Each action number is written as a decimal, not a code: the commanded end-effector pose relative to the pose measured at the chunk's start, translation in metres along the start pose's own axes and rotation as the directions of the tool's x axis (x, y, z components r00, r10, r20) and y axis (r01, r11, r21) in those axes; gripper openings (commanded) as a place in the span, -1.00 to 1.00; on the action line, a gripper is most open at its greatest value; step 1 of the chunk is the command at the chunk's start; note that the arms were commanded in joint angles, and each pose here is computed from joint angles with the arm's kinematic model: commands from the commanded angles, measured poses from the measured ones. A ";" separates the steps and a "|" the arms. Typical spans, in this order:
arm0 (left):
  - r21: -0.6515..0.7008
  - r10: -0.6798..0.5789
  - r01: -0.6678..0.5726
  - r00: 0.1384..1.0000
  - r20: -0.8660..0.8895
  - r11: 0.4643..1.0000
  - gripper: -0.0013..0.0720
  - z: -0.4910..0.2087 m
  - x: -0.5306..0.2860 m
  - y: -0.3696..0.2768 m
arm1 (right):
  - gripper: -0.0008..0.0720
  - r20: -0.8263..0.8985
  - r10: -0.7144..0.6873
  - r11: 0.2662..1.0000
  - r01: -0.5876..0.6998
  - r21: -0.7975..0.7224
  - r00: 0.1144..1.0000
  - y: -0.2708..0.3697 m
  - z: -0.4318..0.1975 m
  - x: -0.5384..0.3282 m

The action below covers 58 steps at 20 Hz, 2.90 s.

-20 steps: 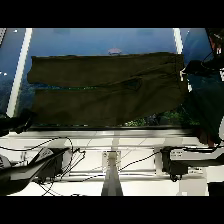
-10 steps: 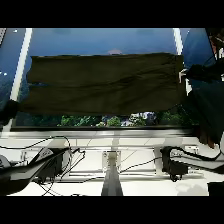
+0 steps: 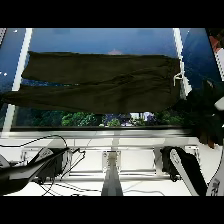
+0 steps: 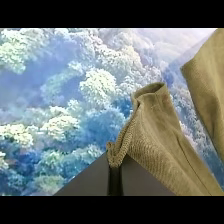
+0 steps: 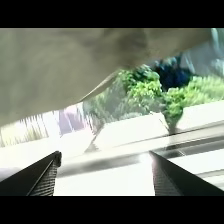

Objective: Fold the clothes and pants, and hang the long-sleeved shirts on hangers.

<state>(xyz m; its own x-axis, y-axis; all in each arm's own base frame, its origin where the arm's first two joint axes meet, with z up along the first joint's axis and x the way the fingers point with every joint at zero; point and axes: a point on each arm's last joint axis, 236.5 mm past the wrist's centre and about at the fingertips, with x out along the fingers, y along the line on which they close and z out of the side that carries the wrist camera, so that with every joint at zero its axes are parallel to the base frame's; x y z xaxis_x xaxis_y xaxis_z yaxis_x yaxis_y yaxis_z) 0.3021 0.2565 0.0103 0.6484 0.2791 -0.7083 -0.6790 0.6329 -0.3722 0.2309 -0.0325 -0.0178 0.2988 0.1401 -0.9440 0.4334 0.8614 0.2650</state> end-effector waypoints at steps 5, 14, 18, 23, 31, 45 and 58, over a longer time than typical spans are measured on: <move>0.002 -0.001 0.001 1.000 0.002 1.000 -0.90 0.002 0.000 0.000 | 0.67 0.384 -0.030 0.744 -0.236 0.625 0.923 -0.026 0.062 0.041; 0.001 -0.001 0.001 1.000 0.003 1.000 -0.90 0.002 0.000 -0.001 | 0.03 0.304 -0.055 0.694 -0.182 0.696 0.951 -0.040 0.062 0.093; 0.002 -0.011 0.011 1.000 -0.025 1.000 -0.90 -0.005 0.000 -0.003 | -0.72 0.298 -0.059 0.775 -0.145 0.616 0.953 -0.040 0.063 0.091; 0.033 -0.028 0.027 0.998 0.048 0.999 -0.91 0.019 -0.022 -0.016 | -0.88 0.366 -0.055 0.967 -0.042 0.252 0.929 -0.025 0.090 0.033; 0.192 0.131 -0.177 0.964 0.231 0.965 -0.91 0.053 -0.103 -0.003 | -0.88 0.546 -0.290 0.954 0.280 0.104 0.786 -0.060 0.071 -0.117; 0.225 -0.165 0.173 0.985 -0.053 0.959 -0.92 0.054 0.094 -0.197 | -0.89 0.619 -0.185 0.970 0.041 0.238 0.763 -0.039 0.213 -0.038; 0.187 -0.149 0.164 0.984 -0.094 0.968 0.96 0.053 0.125 -0.227 | 0.94 0.538 -0.160 0.962 0.009 0.273 0.828 -0.032 0.287 0.026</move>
<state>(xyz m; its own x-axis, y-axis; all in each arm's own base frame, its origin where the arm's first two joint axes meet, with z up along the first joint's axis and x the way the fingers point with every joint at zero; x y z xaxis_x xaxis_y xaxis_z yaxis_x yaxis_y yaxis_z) 0.5821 0.1828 0.0447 0.7826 0.1294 -0.6090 -0.4572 0.7834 -0.4211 0.4744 -0.1998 0.0104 0.6684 -0.3003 -0.6804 0.6602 0.6609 0.3569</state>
